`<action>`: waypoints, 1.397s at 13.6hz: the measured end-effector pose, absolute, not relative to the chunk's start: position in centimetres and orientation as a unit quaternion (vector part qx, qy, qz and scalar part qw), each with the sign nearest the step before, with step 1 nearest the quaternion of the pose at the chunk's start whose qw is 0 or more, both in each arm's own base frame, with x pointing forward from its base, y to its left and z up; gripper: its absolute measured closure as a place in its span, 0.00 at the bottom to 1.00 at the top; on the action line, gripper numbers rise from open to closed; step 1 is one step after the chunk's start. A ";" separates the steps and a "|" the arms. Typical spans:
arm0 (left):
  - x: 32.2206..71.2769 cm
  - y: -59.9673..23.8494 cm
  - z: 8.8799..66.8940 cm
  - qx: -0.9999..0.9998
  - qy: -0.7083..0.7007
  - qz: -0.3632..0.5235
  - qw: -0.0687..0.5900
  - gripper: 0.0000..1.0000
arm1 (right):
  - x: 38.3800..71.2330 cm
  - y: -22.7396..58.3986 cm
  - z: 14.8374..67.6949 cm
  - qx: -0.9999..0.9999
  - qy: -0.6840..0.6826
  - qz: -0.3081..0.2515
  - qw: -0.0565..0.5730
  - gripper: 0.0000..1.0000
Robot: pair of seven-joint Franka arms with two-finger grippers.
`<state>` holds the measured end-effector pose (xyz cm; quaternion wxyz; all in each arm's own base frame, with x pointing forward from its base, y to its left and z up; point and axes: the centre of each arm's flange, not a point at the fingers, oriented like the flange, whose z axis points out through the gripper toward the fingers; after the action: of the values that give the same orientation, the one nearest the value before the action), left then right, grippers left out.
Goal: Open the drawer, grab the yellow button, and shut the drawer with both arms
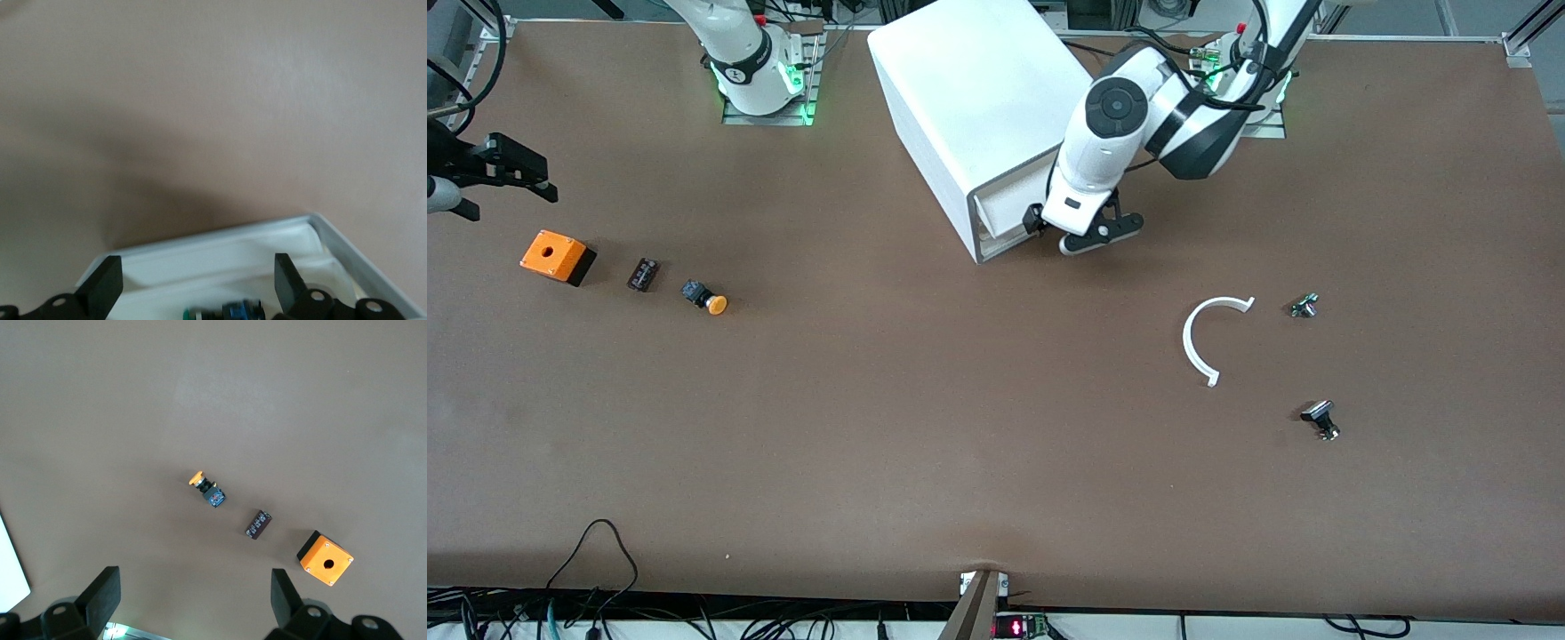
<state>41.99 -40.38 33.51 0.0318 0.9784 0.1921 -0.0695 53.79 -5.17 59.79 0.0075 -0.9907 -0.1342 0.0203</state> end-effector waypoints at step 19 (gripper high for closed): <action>51.7 -24.9 41.3 0.985 0.159 -0.055 0.049 0.00 | 54.8 -5.1 57.9 -0.990 -0.137 0.035 0.012 0.00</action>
<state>51.72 -24.87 41.31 0.0492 0.9845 0.1590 -0.0551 54.83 -5.13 57.87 0.0119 -0.9899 -0.1366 0.0354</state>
